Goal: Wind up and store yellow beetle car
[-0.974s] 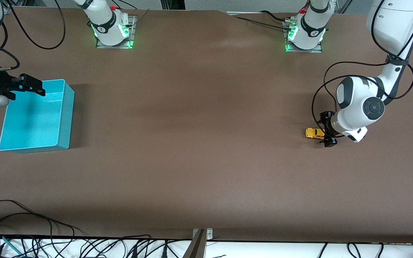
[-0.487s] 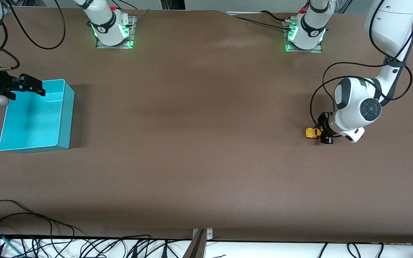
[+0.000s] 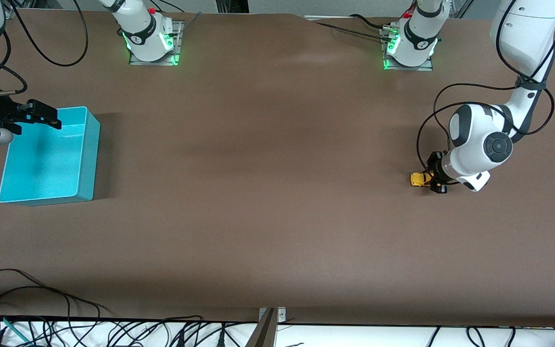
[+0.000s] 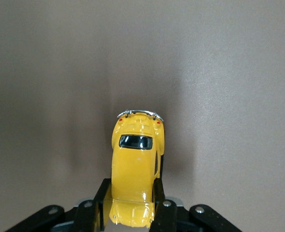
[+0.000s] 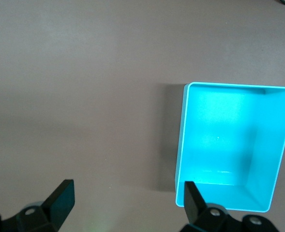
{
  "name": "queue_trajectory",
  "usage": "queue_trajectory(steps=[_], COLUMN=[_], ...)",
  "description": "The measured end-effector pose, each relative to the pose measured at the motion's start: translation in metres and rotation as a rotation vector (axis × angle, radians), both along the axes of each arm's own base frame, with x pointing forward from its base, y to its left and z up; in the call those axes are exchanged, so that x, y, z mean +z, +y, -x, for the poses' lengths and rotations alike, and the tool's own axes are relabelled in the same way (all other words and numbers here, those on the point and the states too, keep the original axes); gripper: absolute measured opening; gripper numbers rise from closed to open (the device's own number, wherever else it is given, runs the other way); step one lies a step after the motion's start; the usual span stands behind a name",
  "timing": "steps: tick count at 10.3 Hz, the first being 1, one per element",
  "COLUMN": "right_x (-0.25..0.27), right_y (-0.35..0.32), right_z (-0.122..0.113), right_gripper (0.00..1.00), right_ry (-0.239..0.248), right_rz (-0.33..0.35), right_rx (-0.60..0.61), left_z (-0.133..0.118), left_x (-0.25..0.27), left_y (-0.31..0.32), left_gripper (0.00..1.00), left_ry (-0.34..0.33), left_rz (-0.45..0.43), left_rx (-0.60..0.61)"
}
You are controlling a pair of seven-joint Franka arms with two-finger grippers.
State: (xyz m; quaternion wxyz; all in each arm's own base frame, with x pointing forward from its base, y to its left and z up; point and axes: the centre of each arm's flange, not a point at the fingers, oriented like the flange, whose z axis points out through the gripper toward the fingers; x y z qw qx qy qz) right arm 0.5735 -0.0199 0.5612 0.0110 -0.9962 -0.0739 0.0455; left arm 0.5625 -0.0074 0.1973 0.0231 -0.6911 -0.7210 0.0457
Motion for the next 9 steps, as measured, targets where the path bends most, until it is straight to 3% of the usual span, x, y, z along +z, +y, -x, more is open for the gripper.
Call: queue_trajectory(steps=[9], right_x=[0.0], right_y=[0.0], right_z=[0.0], right_gripper=[1.0], right_ry=[0.001], right_rz=[0.0], right_rx=[0.0], left_z=[-0.004], left_x=[0.048], left_y=[-0.078], left_gripper=[0.38], left_ry=[-0.033], left_rz=[0.037], left_rx=[-0.108])
